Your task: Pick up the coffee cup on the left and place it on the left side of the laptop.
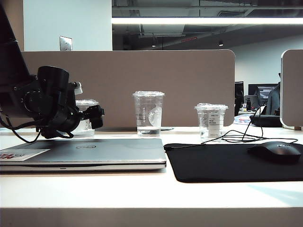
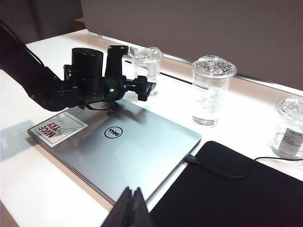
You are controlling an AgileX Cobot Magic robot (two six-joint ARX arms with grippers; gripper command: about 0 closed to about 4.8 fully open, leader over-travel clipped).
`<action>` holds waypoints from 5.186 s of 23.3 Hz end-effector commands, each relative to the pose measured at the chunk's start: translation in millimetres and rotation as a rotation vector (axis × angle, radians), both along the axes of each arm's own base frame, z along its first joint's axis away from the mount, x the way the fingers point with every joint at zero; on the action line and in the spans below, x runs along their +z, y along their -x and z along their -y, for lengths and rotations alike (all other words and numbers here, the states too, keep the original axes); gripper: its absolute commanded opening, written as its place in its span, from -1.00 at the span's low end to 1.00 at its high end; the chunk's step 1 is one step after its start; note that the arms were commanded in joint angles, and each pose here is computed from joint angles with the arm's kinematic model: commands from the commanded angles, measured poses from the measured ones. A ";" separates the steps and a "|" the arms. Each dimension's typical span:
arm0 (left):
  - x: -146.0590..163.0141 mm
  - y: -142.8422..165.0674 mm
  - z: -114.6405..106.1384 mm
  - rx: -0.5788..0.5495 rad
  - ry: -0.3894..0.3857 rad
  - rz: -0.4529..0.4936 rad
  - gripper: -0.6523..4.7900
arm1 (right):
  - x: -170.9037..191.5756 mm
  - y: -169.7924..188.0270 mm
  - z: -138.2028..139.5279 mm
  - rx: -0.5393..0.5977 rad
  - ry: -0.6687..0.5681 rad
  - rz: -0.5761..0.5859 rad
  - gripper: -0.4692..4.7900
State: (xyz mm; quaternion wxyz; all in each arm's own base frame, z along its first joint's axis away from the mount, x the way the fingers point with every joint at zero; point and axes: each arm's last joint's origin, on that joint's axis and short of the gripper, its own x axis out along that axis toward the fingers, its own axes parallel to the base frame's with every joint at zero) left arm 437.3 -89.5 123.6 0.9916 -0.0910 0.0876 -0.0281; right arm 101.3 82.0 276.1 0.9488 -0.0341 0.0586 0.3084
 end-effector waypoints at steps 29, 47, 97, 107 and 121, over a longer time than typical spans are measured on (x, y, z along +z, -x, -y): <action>-4.8 -45.5 6.1 0.017 -0.030 0.099 1.00 | 3.9 0.1 0.1 0.003 -0.015 0.017 -0.84; -6.4 -50.4 7.0 0.010 -0.094 0.084 0.33 | 2.1 -1.9 -2.2 0.021 -0.007 0.002 -0.84; 57.1 136.2 -99.0 0.133 -0.048 0.121 -0.09 | 2.7 -1.6 -2.0 0.022 -0.010 0.008 -0.83; 31.0 159.5 -120.5 0.175 -0.059 0.043 -0.09 | 2.6 -1.6 -2.0 0.022 -0.009 0.007 -0.84; 17.5 154.2 -121.4 0.132 -0.079 0.063 -0.07 | 2.4 -1.6 -2.0 0.022 -0.008 0.005 -0.84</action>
